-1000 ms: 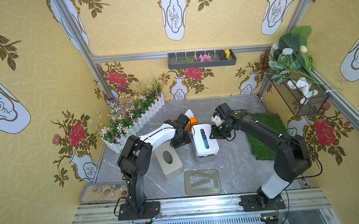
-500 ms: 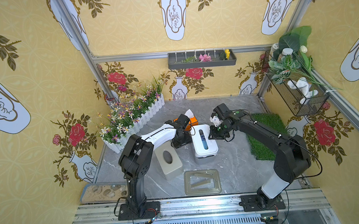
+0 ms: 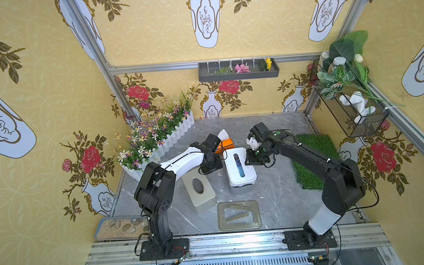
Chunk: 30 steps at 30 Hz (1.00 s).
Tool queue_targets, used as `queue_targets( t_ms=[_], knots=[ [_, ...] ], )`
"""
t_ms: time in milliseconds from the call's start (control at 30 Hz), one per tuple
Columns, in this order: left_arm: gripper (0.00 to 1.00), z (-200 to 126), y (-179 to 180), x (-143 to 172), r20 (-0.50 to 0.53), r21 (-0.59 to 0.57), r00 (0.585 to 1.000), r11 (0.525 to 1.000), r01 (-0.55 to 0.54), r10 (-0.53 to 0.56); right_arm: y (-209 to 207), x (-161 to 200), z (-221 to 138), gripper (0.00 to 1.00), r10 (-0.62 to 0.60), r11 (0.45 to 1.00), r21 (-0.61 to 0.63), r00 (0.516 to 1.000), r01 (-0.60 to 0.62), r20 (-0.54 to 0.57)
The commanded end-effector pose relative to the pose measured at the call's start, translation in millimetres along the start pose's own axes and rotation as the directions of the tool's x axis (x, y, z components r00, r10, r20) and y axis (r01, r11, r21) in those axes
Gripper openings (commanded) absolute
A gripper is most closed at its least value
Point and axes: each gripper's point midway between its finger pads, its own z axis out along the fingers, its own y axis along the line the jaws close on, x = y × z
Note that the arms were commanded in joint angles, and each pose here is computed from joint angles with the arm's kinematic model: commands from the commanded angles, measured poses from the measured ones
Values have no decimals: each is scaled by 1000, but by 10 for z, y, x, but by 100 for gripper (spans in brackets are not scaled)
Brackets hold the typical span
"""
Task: Put the tissue paper into the tissue box
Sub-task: Close the box lid on the tissue box.
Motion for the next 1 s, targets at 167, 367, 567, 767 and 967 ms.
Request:
queue_targets(
  t_ms=[167,367,567,767,967],
  knots=[
    [50,-75,138,-84,23,-35,1000,999,17,-16,-7,16,34,6,-6,1000,14,1000,7,-11],
    [50,-95,153,-110,28,-39,1000,999,12,-11,-18,19,66,6,-14,999,35,1000,15,-23],
    [51,-126,138,-136,33,-43,999,999,0,1,-10,19,74,6,-20,998,51,999,21,-27],
    [51,-143,130,-147,36,-44,999,999,-5,6,26,16,65,6,-33,997,69,999,34,-27],
    [51,-215,90,-179,53,-32,999,999,-9,10,26,60,116,5,-39,994,99,998,44,-49]
  ],
)
